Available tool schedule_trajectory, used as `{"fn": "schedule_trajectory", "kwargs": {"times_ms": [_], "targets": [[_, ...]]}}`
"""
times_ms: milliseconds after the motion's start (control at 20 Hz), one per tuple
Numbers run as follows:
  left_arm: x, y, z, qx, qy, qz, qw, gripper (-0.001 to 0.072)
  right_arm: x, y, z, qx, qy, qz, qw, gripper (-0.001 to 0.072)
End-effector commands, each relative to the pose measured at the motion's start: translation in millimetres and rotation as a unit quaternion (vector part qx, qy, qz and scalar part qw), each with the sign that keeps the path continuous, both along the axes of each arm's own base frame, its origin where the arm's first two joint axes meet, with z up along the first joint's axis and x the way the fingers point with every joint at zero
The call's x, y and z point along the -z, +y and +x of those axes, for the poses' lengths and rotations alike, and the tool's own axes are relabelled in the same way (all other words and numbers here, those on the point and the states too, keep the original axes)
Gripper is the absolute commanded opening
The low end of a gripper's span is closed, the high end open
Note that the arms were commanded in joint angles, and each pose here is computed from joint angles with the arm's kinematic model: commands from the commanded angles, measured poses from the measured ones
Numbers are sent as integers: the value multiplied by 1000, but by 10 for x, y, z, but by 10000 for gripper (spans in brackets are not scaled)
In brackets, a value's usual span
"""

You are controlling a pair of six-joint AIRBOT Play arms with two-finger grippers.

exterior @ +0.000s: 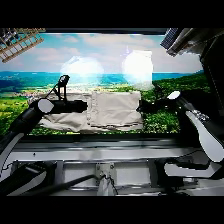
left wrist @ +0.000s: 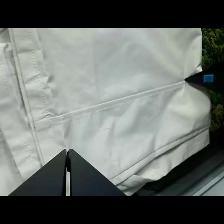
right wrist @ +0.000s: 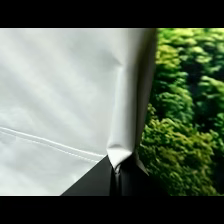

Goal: Fold the clothes and pants, and hang the long-sleeved shirts on hangers.

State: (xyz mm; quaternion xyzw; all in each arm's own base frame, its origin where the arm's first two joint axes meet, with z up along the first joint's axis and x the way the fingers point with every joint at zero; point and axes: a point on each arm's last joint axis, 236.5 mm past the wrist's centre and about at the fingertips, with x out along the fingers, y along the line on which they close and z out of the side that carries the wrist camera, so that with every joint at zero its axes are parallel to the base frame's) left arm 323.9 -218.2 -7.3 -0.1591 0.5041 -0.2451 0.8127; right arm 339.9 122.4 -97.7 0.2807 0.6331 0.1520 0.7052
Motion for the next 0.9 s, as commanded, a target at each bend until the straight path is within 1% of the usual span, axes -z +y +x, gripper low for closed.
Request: {"fn": "schedule_trajectory", "kwargs": {"times_ms": [0, 150, 300, 500, 600, 650, 750, 850], "targets": [[11, -4, -19, 3, 3, 1, 1000, 10, -35, -31, 33, 3, -11, -14, 1000, 18], [53, -49, -103, 14, 13, 3, 1000, 9, -161, -359, 51, 36, -10, -45, 998, 17], [239, -230, -240, 36, 25, 9, 999, 10, -377, -692, -52, 34, 17, -69, 997, 17], [446, -849, -354, 24, 45, -40, 998, 10, -806, -1174, -188, 42, 48, -128, 990, 16], [551, -1141, -478, 16, 58, -60, 996, 10, -1050, -1418, -279, 34, 67, -170, 983, 16], [586, -1290, -559, 23, 57, -64, 996, 10, -1179, -1541, -325, 32, 78, -194, 977, 16], [617, -1574, -744, 53, 54, -64, 995, 9, -1497, -1778, -341, 29, 77, -244, 966, 16], [577, -1826, -859, 78, 41, -68, 994, 10, -1810, -1928, -234, 47, 50, -275, 959, 16]]}}
